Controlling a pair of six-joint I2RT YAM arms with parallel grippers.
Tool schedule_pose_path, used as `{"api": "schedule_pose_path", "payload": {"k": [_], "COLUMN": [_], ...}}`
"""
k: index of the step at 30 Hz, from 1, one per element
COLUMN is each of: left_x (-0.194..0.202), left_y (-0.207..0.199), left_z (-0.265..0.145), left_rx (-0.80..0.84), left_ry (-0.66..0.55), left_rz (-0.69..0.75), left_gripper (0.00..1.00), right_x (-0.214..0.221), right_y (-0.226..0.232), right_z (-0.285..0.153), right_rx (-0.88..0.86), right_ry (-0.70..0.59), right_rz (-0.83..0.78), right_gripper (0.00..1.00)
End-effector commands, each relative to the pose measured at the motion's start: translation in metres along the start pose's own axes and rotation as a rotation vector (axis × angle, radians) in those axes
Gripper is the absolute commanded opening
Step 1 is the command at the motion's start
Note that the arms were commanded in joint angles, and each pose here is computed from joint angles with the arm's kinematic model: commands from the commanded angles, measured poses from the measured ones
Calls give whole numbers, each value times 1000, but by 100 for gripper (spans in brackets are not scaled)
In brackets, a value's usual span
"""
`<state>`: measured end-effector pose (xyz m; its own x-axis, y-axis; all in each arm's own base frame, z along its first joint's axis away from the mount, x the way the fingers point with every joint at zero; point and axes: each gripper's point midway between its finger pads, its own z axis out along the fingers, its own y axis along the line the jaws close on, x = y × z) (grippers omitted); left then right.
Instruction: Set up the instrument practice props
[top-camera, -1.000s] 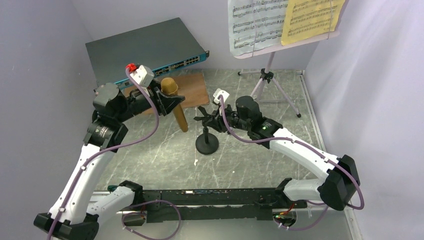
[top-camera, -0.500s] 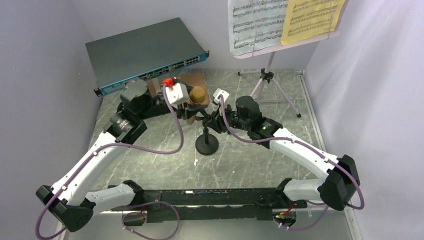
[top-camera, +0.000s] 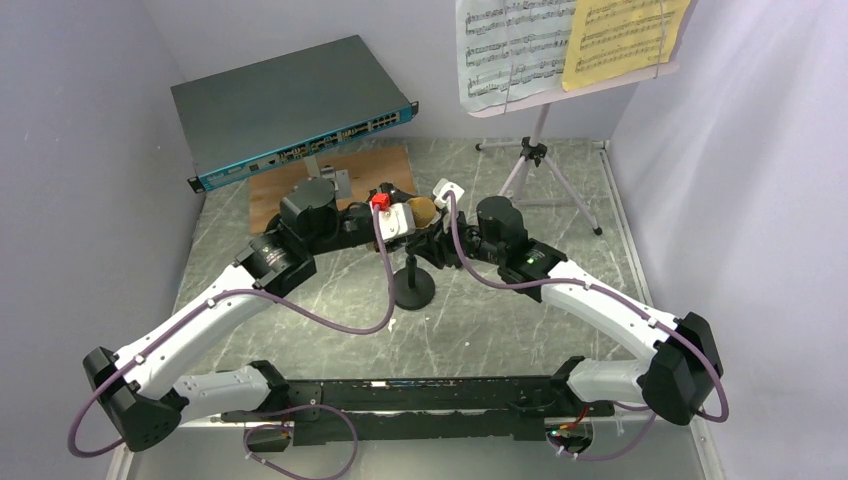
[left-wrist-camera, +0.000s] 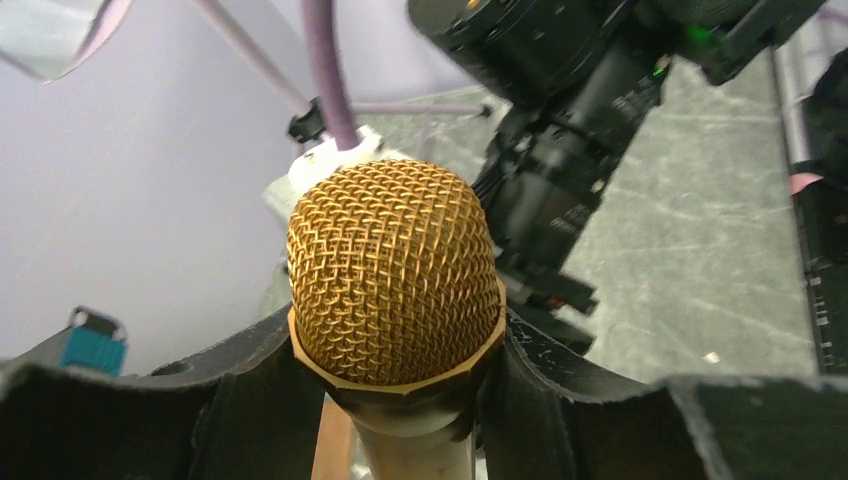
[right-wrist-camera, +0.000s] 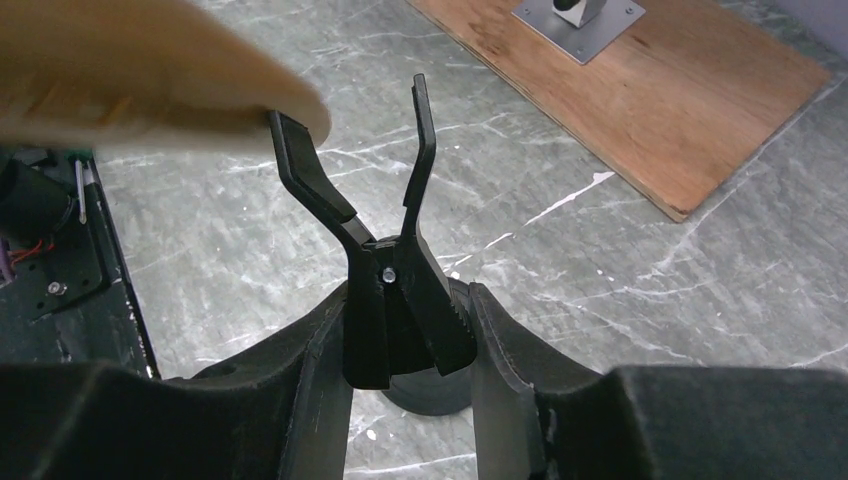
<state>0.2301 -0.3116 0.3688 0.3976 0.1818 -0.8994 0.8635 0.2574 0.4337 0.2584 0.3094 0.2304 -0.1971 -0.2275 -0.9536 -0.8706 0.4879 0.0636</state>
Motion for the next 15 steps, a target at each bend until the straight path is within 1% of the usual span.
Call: {"api": "schedule_pose_path", "payload": {"k": [1, 4, 7, 10, 15], "left_x": [-21, -19, -20, -21, -20], "left_y": [31, 41, 46, 41, 21], "left_z": [-30, -45, -47, -36, 0], "left_rx": [-131, -190, -225, -198, -79], "left_ry": [56, 111, 108, 61, -66], "left_rz": [186, 231, 232, 195, 53], "left_gripper": [0, 0, 0, 0, 0], "right_x": [-15, -14, -14, -16, -21], "right_y": [8, 7, 7, 8, 12], "right_z": [-6, -7, -6, -6, -8], "right_rx": [-42, -47, -53, -61, -77], "right_ry": [-64, -62, -60, -67, -84], "right_rz": [-24, -27, -26, -24, -21], "right_gripper": [0, 0, 0, 0, 0]}}
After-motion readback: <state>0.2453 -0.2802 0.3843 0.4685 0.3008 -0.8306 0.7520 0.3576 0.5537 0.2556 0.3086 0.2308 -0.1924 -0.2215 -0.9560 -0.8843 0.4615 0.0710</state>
